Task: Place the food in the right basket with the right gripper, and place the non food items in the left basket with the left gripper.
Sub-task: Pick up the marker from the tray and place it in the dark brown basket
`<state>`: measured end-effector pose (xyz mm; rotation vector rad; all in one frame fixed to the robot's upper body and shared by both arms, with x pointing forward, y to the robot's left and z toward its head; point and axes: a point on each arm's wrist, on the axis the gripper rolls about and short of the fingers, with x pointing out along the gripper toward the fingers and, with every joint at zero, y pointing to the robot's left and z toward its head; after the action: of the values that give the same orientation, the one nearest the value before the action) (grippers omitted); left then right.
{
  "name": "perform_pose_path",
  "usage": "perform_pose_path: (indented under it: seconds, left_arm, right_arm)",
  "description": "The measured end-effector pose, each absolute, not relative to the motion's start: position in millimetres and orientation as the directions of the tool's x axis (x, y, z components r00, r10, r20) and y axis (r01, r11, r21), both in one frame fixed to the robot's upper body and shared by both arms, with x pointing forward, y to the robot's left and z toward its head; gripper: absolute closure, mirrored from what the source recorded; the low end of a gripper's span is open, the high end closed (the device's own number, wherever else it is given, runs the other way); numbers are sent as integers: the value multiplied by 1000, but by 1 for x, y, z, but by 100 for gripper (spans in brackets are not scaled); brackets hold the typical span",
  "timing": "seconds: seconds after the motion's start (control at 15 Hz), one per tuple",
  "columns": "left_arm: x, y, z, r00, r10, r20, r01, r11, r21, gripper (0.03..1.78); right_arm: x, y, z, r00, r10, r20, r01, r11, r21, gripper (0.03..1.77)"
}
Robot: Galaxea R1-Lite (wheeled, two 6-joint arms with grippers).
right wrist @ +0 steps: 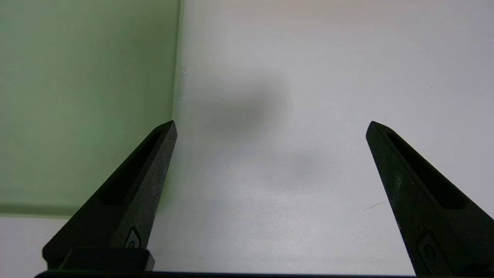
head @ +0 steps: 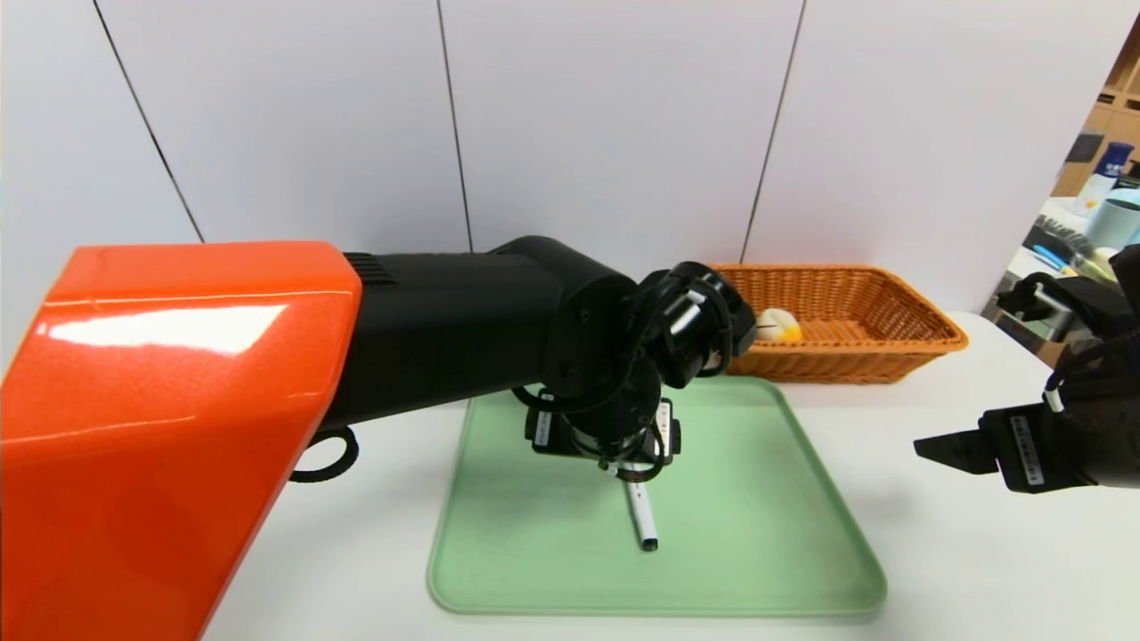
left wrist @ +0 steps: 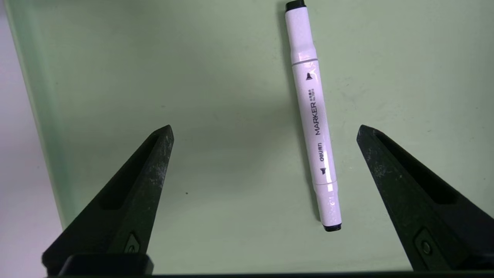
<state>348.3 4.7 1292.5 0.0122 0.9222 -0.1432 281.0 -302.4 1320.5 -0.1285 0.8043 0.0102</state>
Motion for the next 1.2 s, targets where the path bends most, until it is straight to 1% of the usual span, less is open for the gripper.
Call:
perform_pose_path:
  seconds: [0.33,0.73,1.2]
  left_arm:
    - [343,-4,1288,595,-132,-793,145,988,-56,12]
    - [343,-11,1277,607,-104,-788,142,990,-21,12]
    - [345,-14,1267,604,-74,-794,146,989,19,12]
  right_arm:
    - [280,-303,1317,685,-43,-728,-59,992,-113,10]
    - [274,-306,1316,686,-47,-726,-51,992,-112,10]
    - [270,-309,1316,688,-24,-725,-37,997,-68,10]
